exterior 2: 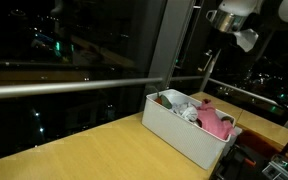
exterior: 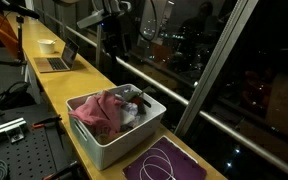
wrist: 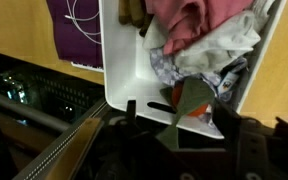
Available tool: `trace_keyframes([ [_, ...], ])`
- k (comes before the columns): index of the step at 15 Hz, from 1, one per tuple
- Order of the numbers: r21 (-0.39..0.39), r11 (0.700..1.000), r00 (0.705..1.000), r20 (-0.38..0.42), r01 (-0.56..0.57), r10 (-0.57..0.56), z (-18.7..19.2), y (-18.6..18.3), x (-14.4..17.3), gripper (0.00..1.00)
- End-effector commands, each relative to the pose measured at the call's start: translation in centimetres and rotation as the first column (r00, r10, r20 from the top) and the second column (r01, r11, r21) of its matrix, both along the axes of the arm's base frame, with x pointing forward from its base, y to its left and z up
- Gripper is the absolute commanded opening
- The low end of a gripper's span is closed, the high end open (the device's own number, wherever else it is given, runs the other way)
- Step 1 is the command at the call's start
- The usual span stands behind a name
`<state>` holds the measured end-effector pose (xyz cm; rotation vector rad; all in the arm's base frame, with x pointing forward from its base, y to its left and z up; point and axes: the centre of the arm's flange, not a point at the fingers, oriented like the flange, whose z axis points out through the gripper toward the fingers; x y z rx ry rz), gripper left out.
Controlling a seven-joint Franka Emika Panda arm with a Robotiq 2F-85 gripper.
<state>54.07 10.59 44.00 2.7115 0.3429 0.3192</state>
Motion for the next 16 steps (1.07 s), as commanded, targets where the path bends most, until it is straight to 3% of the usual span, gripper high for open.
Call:
trace_keyframes([
  [1, 0.000, 0.998, 0.998, 0.022, -0.058, 0.058, 1.3, 5.3, 2.9, 1.00],
  [4, 0.018, 0.992, 0.992, 0.011, -0.126, 0.126, -0.8, 10.4, 4.7, 1.00],
  [7, 0.035, 0.987, 0.987, -0.026, -0.156, 0.157, -3.7, 13.1, 5.9, 1.00],
  [12, 0.039, 0.988, 0.987, -0.059, -0.149, 0.151, -6.9, 12.6, 8.3, 1.00],
  [16, 0.032, 0.992, 0.991, -0.044, -0.121, 0.123, -7.8, 10.8, 13.0, 1.00],
])
